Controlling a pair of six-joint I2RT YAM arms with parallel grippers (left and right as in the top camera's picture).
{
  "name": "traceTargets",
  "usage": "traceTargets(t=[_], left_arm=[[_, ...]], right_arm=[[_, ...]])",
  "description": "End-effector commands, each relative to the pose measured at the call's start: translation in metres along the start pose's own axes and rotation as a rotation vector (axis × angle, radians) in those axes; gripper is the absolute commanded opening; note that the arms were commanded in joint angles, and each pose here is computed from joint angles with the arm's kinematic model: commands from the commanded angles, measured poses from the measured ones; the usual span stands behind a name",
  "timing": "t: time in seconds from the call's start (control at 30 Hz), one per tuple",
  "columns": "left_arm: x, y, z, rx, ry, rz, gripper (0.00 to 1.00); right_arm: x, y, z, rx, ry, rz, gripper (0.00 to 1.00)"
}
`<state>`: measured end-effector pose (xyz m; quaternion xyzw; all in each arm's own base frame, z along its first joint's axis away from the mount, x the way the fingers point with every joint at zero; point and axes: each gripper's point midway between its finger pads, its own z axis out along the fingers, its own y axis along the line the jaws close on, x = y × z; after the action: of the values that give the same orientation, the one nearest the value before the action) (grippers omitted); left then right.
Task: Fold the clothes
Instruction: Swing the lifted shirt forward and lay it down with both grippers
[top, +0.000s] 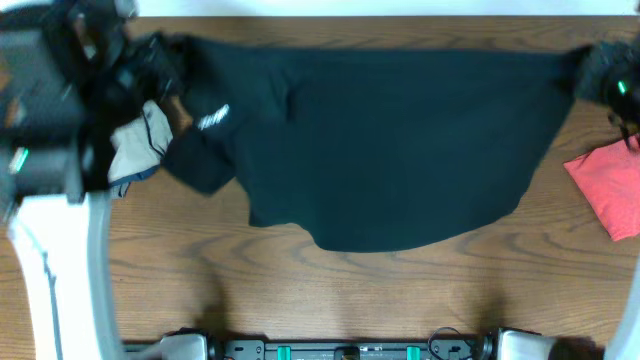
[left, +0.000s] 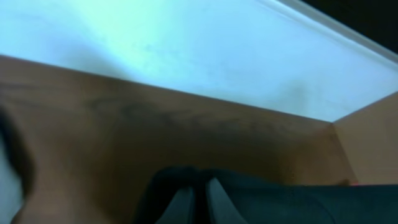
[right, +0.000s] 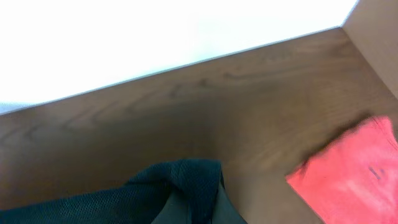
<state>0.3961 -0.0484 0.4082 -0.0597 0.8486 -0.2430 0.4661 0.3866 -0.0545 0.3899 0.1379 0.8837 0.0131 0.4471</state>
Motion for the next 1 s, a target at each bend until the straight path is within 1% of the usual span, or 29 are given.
traceTargets(t=[0.0,0.1,0.2,0.3,0.37,0.43,0.47,0.57,0.6,0.67,0.77,0.87,0.97], left_arm=[[-0.013,0.018,0.048,-0.014,-0.016,0.008,0.06],[-0.041,0.023,0.083,0.020,-0.117,0.073,0.06],[-0.084,0.016,0.091,0.066,-0.254,0.092,0.06],[-0.125,-0.007,0.071,0.107,-0.376,0.136,0.06],[-0.146,-0.023,0.050,0.128,-0.438,0.163,0.06],[-0.154,-0.033,0.035,0.134,-0.456,0.176,0.06],[-0.152,-0.034,0.031,0.126,-0.441,0.178,0.06],[-0.120,-0.021,0.035,0.067,-0.293,0.152,0.06],[-0.101,-0.012,0.041,0.039,-0.209,0.118,0.06],[-0.051,0.008,0.052,-0.023,-0.008,0.046,0.06],[0.027,0.031,0.063,-0.097,0.294,-0.029,0.06],[0.104,0.043,0.068,-0.151,0.588,-0.095,0.06],[0.174,0.049,0.068,-0.182,0.846,-0.117,0.06]], right_arm=[[-0.013,-0.005,0.049,0.008,-0.006,-0.002,0.01],[-0.046,0.004,0.083,-0.037,-0.125,0.012,0.01],[-0.085,0.011,0.086,-0.077,-0.282,0.068,0.01],[-0.124,0.013,0.063,-0.102,-0.436,0.088,0.01],[-0.138,0.005,0.048,-0.071,-0.487,0.098,0.01],[-0.142,-0.004,0.038,-0.033,-0.491,0.088,0.01],[-0.139,-0.008,0.038,-0.014,-0.472,0.066,0.01],[-0.109,-0.026,0.050,0.072,-0.340,-0.001,0.01],[-0.095,-0.032,0.056,0.109,-0.278,-0.009,0.01],[-0.053,-0.047,0.071,0.182,-0.101,-0.017,0.01],[0.008,-0.060,0.087,0.233,0.150,-0.026,0.01],[0.070,-0.071,0.102,0.270,0.397,-0.037,0.01],[0.130,-0.081,0.116,0.300,0.621,-0.048,0.01]])
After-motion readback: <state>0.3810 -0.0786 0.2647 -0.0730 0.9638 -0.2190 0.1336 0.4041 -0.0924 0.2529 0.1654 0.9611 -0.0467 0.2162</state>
